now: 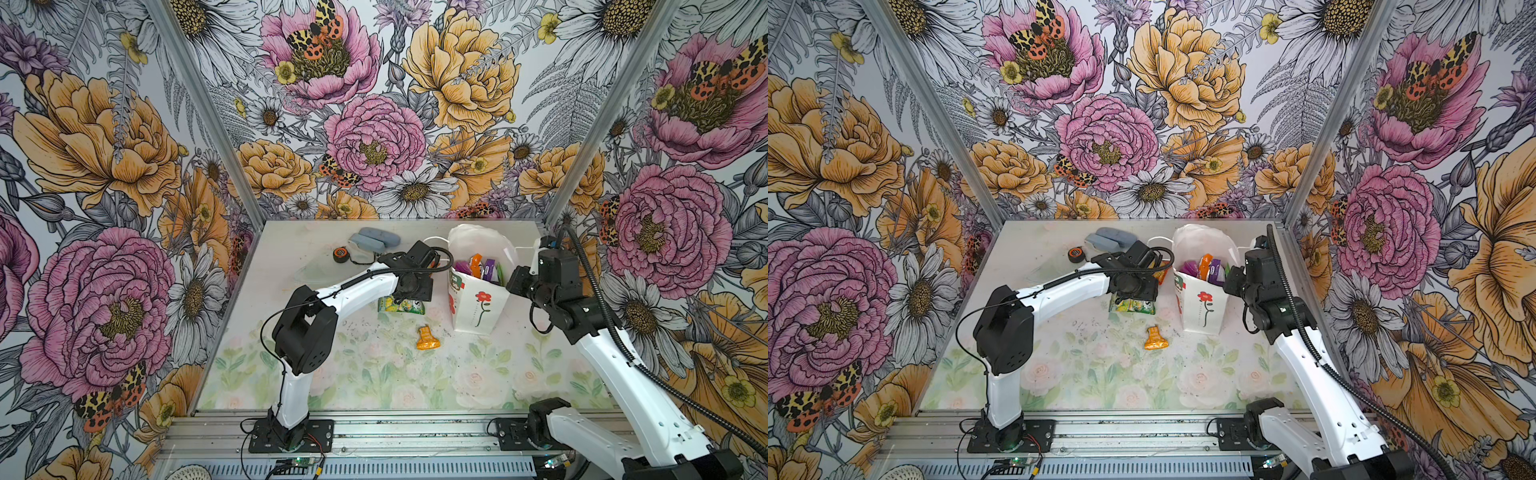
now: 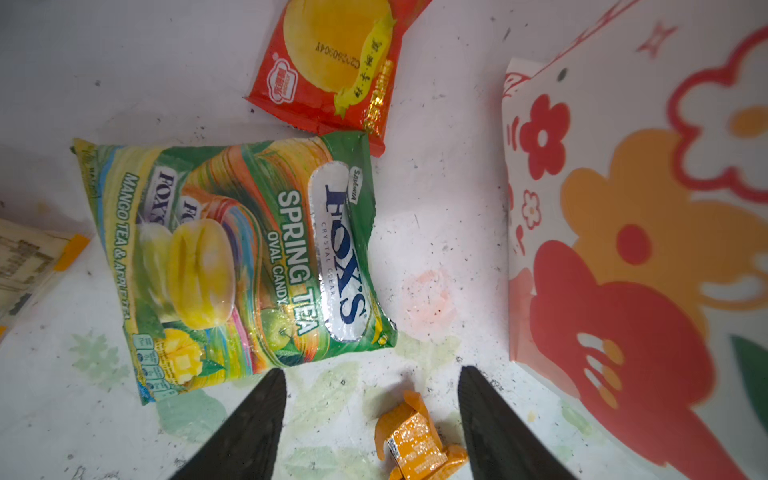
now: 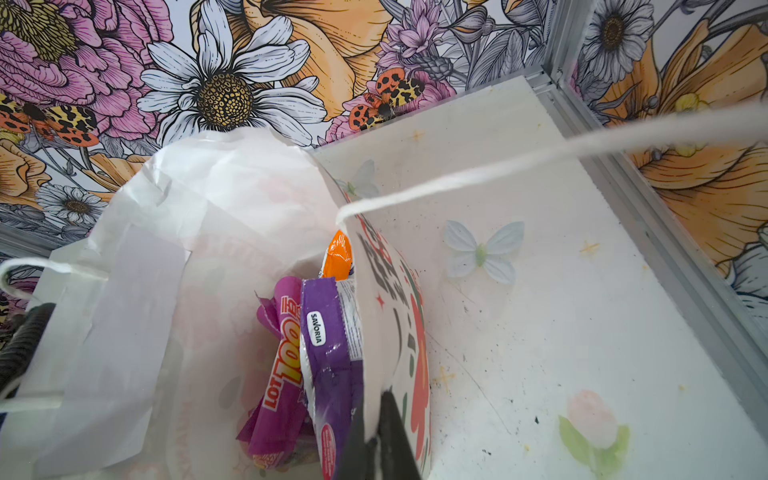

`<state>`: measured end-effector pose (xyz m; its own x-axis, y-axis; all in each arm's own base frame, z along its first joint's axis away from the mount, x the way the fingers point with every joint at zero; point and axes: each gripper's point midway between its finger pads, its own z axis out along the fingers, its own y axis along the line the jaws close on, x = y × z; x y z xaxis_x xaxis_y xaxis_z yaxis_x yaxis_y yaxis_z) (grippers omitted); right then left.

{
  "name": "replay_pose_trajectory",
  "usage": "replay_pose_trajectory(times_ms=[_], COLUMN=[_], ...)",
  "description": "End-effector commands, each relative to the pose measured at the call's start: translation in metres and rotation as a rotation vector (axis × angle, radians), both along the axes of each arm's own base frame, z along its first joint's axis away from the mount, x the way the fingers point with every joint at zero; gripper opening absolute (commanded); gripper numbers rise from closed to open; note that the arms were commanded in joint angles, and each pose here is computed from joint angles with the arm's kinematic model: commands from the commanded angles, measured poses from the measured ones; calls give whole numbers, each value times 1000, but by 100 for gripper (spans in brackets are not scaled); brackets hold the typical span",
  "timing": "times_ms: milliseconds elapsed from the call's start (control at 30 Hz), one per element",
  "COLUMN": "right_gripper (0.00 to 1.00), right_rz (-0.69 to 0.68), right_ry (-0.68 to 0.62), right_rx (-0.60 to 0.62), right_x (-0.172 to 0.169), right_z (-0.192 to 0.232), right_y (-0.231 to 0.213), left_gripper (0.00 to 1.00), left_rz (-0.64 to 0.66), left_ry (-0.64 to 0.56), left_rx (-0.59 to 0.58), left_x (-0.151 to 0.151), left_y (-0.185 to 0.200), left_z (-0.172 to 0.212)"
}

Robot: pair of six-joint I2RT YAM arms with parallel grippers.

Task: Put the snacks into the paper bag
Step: 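Lower the left gripper and close it on the green bag's end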

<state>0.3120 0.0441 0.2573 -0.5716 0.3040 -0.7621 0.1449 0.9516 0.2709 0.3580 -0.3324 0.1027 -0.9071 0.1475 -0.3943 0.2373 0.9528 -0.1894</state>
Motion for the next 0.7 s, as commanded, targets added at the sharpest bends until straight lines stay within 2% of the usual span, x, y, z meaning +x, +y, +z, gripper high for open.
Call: replay_pose_trajectory(times_ms=[0,433,667], right_gripper=[0,0,0], right_rz=[-22,-26,-27], right_ry=[-58,-42,-35], right_rx=[-10,-15,-13], right_x=[0,1,0], right_z=[14,8,4], right_y=[-6,-7,-7], left_gripper=[68,65,64], left_rz=[-30,-74,-45], left_ry=[-14,24,23], left_rx=[62,264,352], left_x=[4,13,22], left_y=[0,-16,-14], left_z=[3,-22,-33])
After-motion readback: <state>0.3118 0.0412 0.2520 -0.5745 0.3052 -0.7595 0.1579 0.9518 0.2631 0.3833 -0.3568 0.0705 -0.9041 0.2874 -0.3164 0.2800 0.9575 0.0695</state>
